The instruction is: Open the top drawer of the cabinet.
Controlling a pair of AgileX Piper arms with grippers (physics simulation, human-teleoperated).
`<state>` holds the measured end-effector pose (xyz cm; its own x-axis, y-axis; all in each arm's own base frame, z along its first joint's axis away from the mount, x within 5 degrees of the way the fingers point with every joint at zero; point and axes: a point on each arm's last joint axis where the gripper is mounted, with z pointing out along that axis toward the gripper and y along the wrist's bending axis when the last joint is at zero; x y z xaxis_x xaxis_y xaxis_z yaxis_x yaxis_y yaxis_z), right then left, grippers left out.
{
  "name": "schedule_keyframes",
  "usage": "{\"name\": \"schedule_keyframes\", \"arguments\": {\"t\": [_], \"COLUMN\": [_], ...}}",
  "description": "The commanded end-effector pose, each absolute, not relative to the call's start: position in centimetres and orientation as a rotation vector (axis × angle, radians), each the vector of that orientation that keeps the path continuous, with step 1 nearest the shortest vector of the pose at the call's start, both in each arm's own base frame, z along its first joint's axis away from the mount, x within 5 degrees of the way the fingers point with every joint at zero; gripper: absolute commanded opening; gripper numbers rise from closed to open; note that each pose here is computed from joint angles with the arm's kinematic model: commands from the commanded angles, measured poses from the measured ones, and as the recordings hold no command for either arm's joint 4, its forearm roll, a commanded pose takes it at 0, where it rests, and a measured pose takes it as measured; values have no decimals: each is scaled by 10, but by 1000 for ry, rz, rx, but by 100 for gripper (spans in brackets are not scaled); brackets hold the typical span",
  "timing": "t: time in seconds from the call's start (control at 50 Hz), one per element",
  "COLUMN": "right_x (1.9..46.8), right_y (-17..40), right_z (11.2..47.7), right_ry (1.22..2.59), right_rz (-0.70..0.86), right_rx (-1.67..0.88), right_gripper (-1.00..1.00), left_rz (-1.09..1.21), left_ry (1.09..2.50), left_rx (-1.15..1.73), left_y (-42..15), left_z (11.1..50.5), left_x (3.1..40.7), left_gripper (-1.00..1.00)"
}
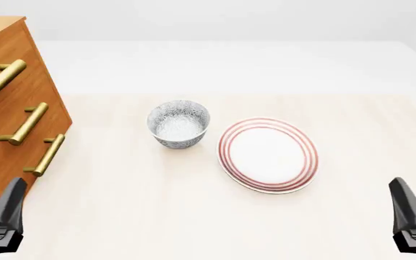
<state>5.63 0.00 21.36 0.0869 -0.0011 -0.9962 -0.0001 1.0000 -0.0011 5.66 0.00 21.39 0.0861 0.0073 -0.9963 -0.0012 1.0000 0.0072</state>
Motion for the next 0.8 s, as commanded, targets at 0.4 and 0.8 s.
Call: {"name": "schedule_keyframes", "arguments": {"t": [0.4, 0.8], "right_x": [57, 57], "right_y": [0, 0], "right_z": [215, 215], "right_ry": [1484, 1484], "right_rz": [-4, -4], "right_rx": [-5, -6], "right_gripper": [100, 100], "left_rz": [118, 426], "left_ry": [1489, 1472], "left_rx": [182, 484], "left_y": [-3, -4], "left_z": [229, 248], "left_x": [66, 75], "left_gripper": [100, 100]}}
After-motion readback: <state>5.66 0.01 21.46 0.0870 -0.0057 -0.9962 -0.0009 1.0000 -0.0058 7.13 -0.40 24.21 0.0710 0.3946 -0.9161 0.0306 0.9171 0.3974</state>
